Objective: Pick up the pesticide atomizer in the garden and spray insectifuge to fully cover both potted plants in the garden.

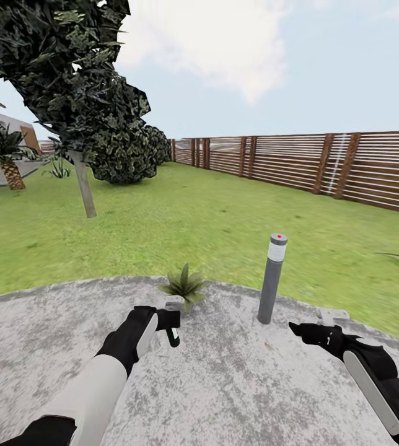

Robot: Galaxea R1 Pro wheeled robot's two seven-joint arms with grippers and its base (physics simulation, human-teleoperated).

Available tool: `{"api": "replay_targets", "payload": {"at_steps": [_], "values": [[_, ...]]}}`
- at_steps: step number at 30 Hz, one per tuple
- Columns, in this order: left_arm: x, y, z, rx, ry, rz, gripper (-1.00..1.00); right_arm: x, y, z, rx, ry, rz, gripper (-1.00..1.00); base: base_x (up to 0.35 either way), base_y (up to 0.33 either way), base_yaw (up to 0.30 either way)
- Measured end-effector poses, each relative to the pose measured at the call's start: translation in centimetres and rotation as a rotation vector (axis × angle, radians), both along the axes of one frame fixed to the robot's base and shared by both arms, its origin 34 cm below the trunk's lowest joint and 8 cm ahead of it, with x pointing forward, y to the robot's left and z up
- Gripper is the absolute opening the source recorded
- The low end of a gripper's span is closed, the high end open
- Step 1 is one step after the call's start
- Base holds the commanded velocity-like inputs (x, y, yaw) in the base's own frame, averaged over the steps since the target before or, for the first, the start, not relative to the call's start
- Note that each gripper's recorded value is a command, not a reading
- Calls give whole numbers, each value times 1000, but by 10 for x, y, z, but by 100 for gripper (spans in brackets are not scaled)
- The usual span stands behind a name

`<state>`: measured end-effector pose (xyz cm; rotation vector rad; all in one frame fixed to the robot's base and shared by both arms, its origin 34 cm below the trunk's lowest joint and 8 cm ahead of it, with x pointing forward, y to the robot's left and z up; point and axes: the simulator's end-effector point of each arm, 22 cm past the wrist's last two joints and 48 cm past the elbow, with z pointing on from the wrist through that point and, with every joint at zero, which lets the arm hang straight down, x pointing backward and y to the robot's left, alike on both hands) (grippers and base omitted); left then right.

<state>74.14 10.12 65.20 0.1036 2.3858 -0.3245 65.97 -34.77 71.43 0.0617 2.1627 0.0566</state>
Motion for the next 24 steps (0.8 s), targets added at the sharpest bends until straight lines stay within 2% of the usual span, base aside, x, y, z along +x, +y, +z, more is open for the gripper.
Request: {"api": "replay_targets", "payload": {"at_steps": [24], "values": [[7, 0, 53, 0, -9, 0, -100, 7, 0, 53, -1, -8, 0, 100, 0, 0, 0]]}}
